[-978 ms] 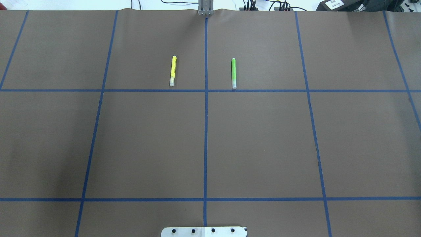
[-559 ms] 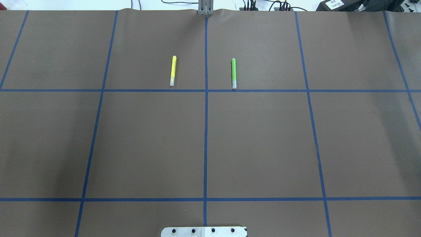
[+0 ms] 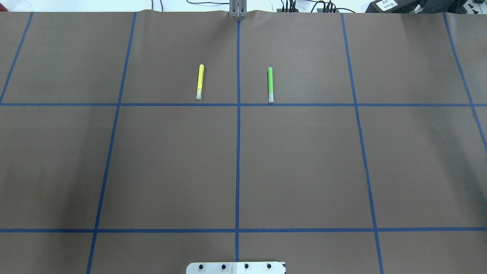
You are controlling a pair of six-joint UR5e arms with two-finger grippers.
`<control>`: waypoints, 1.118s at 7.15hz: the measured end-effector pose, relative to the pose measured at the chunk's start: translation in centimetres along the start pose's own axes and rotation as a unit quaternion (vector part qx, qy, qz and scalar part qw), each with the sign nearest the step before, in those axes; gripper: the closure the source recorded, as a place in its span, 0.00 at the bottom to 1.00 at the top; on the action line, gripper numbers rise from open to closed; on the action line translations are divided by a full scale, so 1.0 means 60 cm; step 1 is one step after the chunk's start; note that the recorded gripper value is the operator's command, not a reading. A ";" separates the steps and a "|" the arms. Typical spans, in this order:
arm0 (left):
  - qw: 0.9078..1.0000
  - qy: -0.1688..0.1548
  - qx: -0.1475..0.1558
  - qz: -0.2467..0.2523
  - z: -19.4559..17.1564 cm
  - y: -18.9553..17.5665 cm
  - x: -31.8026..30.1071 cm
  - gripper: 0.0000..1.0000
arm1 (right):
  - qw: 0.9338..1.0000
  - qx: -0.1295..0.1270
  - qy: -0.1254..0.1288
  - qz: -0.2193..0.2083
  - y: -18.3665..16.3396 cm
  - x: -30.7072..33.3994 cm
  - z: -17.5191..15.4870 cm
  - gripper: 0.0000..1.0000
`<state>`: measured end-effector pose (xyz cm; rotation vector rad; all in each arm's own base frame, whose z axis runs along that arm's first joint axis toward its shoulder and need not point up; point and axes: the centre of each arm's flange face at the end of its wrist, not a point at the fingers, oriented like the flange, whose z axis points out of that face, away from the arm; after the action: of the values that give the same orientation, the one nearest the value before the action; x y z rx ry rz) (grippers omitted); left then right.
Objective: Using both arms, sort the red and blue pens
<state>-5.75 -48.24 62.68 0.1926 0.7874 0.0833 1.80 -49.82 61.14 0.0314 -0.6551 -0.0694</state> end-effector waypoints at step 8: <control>0.999 -0.001 -0.009 -0.032 0.021 0.023 -0.021 0.00 | 1.000 0.000 -0.001 0.000 0.008 0.019 0.028 0.00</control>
<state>-5.76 -47.28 64.72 0.1505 0.7903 0.0302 1.72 -49.42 63.22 0.0318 -0.6572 -0.0693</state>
